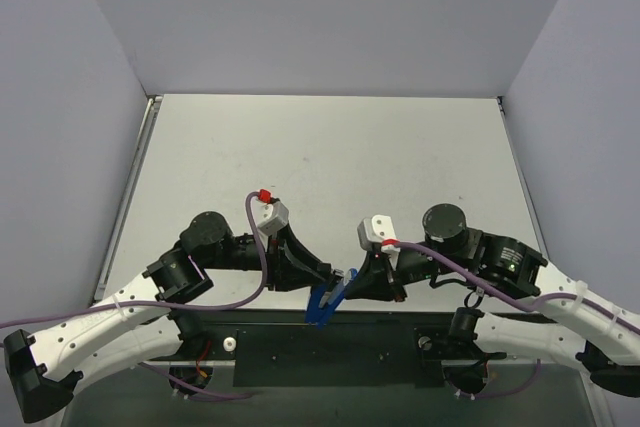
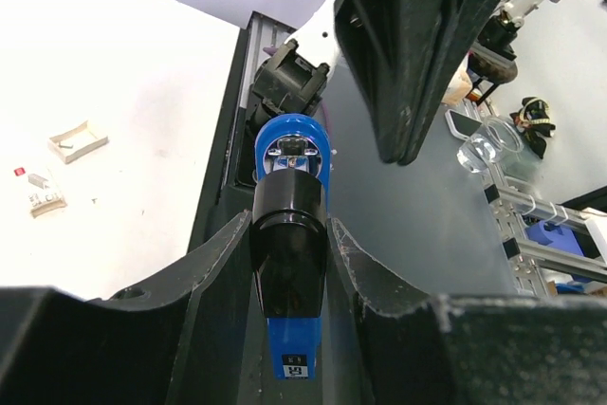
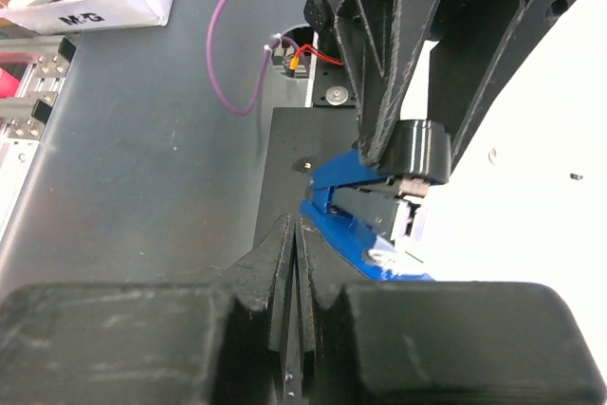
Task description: Unload the staples from the stapler
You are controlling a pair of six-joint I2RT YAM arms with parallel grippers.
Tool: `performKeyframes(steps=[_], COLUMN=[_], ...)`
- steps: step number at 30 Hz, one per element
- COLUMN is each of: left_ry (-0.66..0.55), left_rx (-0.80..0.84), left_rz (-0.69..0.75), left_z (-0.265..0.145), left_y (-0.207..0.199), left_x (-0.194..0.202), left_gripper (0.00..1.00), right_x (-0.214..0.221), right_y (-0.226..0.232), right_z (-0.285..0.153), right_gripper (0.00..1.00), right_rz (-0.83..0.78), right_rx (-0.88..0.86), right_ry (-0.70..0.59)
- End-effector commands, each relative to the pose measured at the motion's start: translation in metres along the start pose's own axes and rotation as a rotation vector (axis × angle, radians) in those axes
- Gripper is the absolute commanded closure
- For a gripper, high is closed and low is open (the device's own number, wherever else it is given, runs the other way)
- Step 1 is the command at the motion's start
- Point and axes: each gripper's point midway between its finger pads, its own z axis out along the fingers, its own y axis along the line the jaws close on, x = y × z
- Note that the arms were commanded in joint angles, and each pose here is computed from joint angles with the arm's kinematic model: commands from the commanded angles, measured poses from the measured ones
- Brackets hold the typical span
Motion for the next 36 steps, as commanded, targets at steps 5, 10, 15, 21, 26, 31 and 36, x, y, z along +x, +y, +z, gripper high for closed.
performKeyframes(steps=[5,10,15,21,26,31,36], left_ry=[-0.114,-0.127,-0.131,-0.137,-0.139,-0.140,-0.143], left_rx=[0.006,0.035,0.046,0.057,0.049,0.030,0.042], left_rz=[0.106,0.100,0.101,0.102,0.115,0.131,0.138], left_z=[-0.006,-0.005,-0.004,-0.006,-0.012,-0.017,-0.020], left_y=[-0.020,-0.025,-0.028,-0.033,-0.037,-0.039,-0.044], left_x=[-0.047,-0.050,-0.053,-0.054,-0.056,-0.059,-0.060], left_gripper=[1.00,1.00,1.00,1.00,1.00,1.00,1.00], right_x=[0.003,0.018,0.024,0.024,0.024,0.032,0.041], right_y=[0.007,-0.001,-0.013,-0.022,-0.020,-0.016,-0.023], right_z=[-0.014,-0.007,0.004,0.012,0.010,0.005,0.006], right_gripper=[1.00,1.00,1.00,1.00,1.00,1.00,1.00], right_rz=[0.055,0.084,0.088,0.085,0.096,0.104,0.118], right_rx=[0.037,0.063,0.086,0.096,0.087,0.087,0.125], right_ry=[-0.082,-0.049,-0.016,0.015,0.031,0.043,0.069])
